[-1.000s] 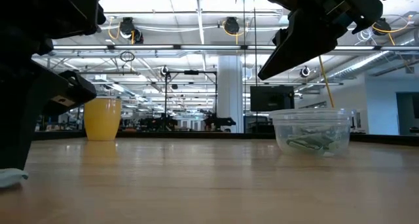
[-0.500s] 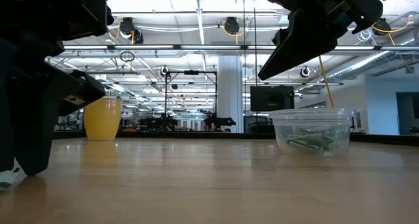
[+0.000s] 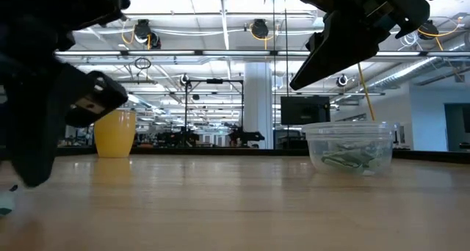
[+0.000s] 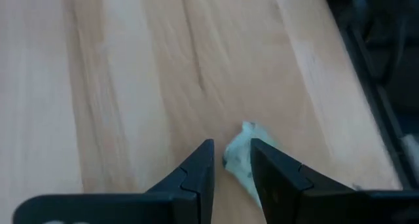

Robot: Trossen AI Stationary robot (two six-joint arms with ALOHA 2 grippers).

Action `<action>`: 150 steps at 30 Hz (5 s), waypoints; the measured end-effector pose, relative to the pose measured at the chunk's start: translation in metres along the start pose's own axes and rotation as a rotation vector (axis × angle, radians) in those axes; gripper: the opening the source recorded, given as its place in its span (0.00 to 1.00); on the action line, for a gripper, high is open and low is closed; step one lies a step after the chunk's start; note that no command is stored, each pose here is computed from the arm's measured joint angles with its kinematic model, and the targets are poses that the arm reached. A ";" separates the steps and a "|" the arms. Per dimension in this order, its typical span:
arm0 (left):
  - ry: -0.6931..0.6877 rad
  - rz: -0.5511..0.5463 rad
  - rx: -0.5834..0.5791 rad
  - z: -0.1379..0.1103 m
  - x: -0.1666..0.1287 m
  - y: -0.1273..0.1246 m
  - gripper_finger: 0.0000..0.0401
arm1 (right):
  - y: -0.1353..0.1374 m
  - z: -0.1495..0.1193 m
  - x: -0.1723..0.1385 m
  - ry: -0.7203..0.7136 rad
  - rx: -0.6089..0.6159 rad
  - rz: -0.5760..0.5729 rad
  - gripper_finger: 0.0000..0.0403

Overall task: Pick and place Stevia / Truvia into bins
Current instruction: Put the stevia packet into the transparent container, then return to Home Position

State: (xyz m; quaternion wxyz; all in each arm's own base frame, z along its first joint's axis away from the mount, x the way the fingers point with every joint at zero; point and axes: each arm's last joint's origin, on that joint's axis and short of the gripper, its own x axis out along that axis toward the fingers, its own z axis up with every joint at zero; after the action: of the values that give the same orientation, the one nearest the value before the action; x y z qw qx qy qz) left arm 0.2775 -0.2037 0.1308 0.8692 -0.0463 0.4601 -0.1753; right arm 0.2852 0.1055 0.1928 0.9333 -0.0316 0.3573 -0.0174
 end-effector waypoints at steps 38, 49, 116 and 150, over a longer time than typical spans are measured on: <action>-0.506 0.630 0.160 0.080 -0.074 0.087 0.05 | -0.017 -0.015 0.008 -0.466 0.090 0.042 0.24; -0.600 0.672 0.216 0.095 -0.085 0.106 0.06 | -0.039 -0.011 0.012 -0.488 0.347 -0.004 0.24; -0.513 0.490 -0.124 -0.009 -0.337 0.064 0.13 | -0.076 -0.050 -0.155 -0.278 0.159 -0.029 0.24; -1.005 0.243 0.053 -0.104 -0.239 0.091 0.13 | -0.088 -0.132 -0.145 -0.562 0.236 0.032 0.24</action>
State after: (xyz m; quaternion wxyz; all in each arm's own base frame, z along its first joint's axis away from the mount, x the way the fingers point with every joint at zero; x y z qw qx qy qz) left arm 0.0934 -0.0272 0.2360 0.9978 -0.0489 -0.0168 -0.0408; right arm 0.0878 0.0192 0.1975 0.9930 0.0791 0.0812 -0.0345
